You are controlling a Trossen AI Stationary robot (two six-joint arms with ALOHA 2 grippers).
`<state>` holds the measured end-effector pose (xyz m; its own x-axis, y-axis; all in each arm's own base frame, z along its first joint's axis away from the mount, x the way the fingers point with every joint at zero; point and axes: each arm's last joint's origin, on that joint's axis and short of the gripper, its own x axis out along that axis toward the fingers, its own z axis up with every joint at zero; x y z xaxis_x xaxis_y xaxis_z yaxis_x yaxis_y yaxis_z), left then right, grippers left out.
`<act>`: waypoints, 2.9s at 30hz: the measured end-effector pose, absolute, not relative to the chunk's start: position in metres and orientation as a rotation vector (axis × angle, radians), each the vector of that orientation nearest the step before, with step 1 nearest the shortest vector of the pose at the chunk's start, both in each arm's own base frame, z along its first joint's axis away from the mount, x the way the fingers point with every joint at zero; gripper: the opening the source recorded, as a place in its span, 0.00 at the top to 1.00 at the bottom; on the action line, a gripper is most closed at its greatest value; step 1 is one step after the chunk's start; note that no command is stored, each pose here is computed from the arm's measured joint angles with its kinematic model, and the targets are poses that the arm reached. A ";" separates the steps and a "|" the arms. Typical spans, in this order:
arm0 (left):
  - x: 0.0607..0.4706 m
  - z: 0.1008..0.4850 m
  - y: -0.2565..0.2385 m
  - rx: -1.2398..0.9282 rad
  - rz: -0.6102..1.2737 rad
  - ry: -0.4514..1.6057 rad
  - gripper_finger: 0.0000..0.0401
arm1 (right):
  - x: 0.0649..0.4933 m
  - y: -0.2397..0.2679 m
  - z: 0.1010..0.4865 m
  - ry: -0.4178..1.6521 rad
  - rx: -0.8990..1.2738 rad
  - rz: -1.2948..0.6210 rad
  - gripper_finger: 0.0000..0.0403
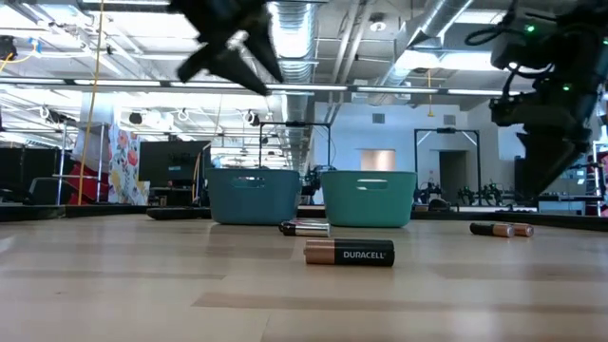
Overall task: Sort batteries
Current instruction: Put the silver battery into the green bin
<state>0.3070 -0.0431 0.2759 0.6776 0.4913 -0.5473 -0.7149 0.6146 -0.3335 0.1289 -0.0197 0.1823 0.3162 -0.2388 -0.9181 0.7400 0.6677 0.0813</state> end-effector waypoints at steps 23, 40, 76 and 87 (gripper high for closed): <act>0.427 0.207 -0.045 -1.021 1.037 0.758 0.65 | 0.125 -0.003 0.189 0.964 0.523 -0.411 0.59; 0.435 0.174 -0.026 -1.055 1.140 0.800 0.65 | 0.126 -0.003 0.189 0.962 0.521 -0.408 0.59; 0.438 0.142 -0.051 -0.966 1.126 0.876 0.90 | 0.126 -0.003 0.189 0.959 0.523 -0.407 0.59; 0.436 0.151 -0.066 -0.904 1.079 0.870 0.90 | 0.126 -0.003 0.189 0.954 0.523 -0.405 0.59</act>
<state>0.4362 -0.0661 0.1506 0.2401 0.3385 -0.9098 -0.9609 0.2159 -0.1732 0.1262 -0.0028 0.1891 0.5206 -0.0974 -0.8482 0.5429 0.8045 0.2408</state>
